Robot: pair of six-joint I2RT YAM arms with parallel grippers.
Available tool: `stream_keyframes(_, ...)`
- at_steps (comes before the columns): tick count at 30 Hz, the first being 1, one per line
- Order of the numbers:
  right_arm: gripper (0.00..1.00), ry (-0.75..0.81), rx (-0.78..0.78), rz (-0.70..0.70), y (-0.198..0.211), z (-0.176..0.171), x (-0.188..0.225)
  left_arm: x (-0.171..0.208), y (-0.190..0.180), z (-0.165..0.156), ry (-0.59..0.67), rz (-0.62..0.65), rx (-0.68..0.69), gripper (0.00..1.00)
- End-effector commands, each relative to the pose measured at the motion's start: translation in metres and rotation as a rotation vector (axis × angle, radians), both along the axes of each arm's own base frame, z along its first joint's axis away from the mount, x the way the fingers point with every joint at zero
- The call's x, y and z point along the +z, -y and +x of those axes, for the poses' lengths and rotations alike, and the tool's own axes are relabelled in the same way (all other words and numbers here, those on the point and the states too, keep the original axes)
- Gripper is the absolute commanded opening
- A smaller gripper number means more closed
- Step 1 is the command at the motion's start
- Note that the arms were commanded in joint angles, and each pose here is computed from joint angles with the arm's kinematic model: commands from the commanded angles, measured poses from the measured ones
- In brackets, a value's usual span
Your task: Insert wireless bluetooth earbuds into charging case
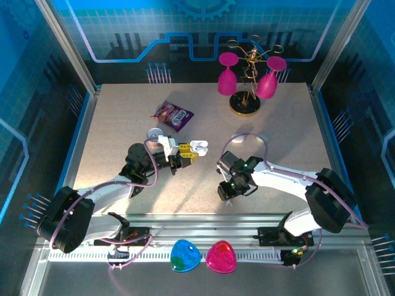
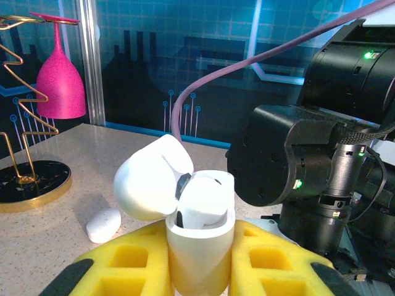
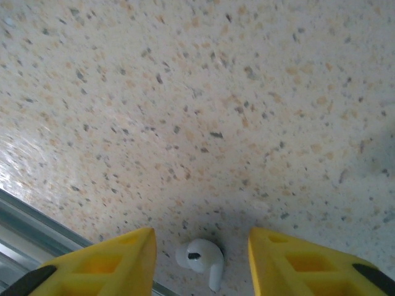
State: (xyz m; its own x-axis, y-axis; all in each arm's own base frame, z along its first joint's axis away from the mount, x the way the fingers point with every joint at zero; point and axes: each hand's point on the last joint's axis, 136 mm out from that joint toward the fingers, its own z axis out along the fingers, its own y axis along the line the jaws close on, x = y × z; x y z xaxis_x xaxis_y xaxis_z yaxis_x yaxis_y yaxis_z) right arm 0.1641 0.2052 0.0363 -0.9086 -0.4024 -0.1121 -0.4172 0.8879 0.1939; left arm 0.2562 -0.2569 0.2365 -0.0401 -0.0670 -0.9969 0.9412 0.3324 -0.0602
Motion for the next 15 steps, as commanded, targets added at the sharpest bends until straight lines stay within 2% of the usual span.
stream_keyframes(1,0.47,-0.046,0.041,-0.101,0.01,-0.014,-0.003,0.007,-0.003,-0.001,0.043,-0.005,0.007,0.2)
stream_keyframes(6,0.47,-0.08,0.082,-0.183,0.009,-0.022,-0.008,0.007,-0.004,0.0,0.047,0.007,0.013,0.21)
stream_keyframes(15,0.43,-0.105,0.124,-0.235,-0.001,-0.023,-0.014,0.007,-0.005,-0.001,0.05,0.01,0.016,0.21)
